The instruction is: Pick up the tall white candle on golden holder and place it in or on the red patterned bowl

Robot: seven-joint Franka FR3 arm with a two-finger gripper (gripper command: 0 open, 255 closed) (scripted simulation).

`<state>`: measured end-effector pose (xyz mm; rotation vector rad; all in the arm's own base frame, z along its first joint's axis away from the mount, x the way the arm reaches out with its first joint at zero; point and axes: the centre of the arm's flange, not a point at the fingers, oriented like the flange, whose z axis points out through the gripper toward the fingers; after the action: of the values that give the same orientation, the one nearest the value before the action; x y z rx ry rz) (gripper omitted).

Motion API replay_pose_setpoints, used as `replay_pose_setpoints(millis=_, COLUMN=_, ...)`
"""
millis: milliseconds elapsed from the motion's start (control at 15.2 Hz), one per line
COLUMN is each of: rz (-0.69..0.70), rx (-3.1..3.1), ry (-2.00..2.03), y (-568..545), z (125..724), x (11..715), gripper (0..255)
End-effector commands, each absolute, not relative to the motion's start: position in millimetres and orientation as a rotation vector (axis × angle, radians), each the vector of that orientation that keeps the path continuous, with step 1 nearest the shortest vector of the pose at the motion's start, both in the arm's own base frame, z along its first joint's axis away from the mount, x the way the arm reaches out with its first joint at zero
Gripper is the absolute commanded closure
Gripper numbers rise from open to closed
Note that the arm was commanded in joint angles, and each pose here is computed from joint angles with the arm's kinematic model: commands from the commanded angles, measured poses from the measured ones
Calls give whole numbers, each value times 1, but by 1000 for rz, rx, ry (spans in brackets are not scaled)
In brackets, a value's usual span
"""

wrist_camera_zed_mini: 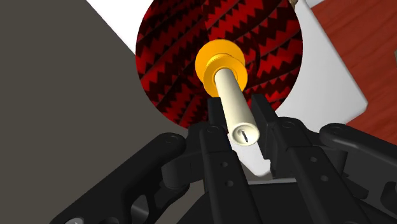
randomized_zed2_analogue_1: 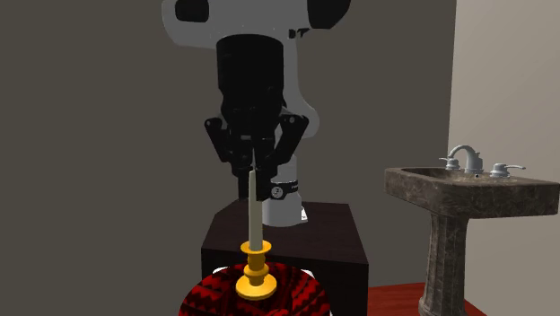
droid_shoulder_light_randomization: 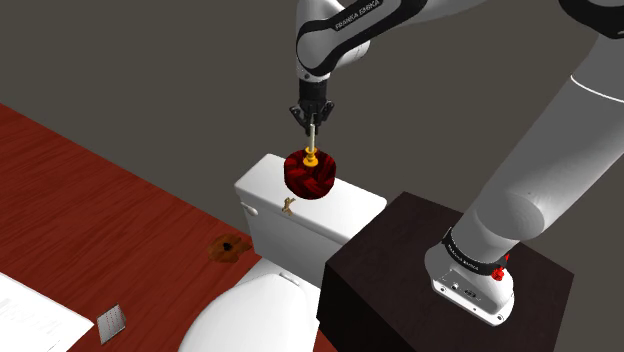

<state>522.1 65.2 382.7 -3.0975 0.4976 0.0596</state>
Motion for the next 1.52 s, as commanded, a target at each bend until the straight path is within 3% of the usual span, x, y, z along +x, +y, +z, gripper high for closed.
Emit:
replay_pose_setpoints(millis=0, rz=59, rx=-3097, ry=497, y=65, z=372, x=523, gripper=255)
replay_pose_setpoints(millis=594, rz=59, rx=-3097, ry=497, y=65, z=368, x=523, gripper=255)
replay_pose_setpoints(millis=660, rz=59, rx=-3097, ry=497, y=65, z=368, x=523, gripper=0)
replay_pose_setpoints(millis=990, rz=59, rx=-3097, ry=497, y=65, z=368, x=523, gripper=0)
replay_pose_setpoints(millis=1254, rz=59, rx=-3097, ry=497, y=65, z=418, x=524, gripper=0)
replay_pose_setpoints(millis=1452, rz=59, rx=-3097, ry=497, y=65, z=418, x=524, gripper=0)
